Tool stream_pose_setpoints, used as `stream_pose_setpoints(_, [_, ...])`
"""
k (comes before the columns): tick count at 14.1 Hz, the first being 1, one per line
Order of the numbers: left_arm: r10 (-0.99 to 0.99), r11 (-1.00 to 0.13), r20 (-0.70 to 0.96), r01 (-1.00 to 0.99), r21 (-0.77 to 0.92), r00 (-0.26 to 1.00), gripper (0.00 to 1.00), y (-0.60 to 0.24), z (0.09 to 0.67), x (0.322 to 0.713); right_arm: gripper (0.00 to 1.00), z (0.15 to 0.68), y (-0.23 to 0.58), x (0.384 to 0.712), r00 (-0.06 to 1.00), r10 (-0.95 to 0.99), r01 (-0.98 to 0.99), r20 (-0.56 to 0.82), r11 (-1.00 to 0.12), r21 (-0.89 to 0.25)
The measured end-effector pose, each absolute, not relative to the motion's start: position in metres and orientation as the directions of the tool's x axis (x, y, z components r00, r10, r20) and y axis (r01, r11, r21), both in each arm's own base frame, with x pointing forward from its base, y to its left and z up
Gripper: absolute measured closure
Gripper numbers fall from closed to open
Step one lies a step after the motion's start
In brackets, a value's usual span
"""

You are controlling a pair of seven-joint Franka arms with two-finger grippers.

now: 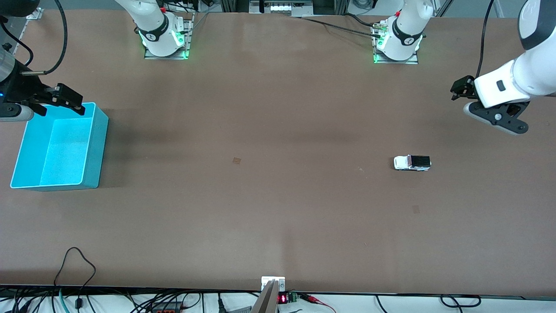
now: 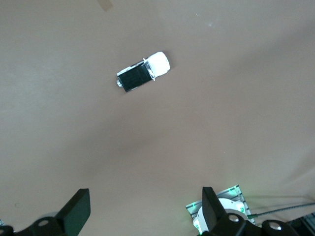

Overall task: Wind and store white jeep toy
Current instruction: 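Lower the left gripper over the white toy jeep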

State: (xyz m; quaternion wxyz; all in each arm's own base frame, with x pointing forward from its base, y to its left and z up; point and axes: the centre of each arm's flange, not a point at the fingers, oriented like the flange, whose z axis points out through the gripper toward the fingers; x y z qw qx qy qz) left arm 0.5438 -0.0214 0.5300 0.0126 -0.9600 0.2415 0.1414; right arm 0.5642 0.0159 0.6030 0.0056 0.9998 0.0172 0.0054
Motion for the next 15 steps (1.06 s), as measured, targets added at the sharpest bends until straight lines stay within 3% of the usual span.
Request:
stream_pose_setpoints(9, [-0.642,-0.762,-0.213,-0.644,0.069,0.736,0.00,-0.024,0.410,0.556,0.00,0.604,0.019,0.565,0.999,0.040,0.040,0.011,-0.999,0.011])
stream_pose_setpoints(15, [-0.830,-0.549,-0.140,-0.835,0.029,0.541,0.00,-0.025,0.345,0.541,0.00,0.603,0.020,0.565,0.999,0.042,0.042,0.009,-0.999,0.011])
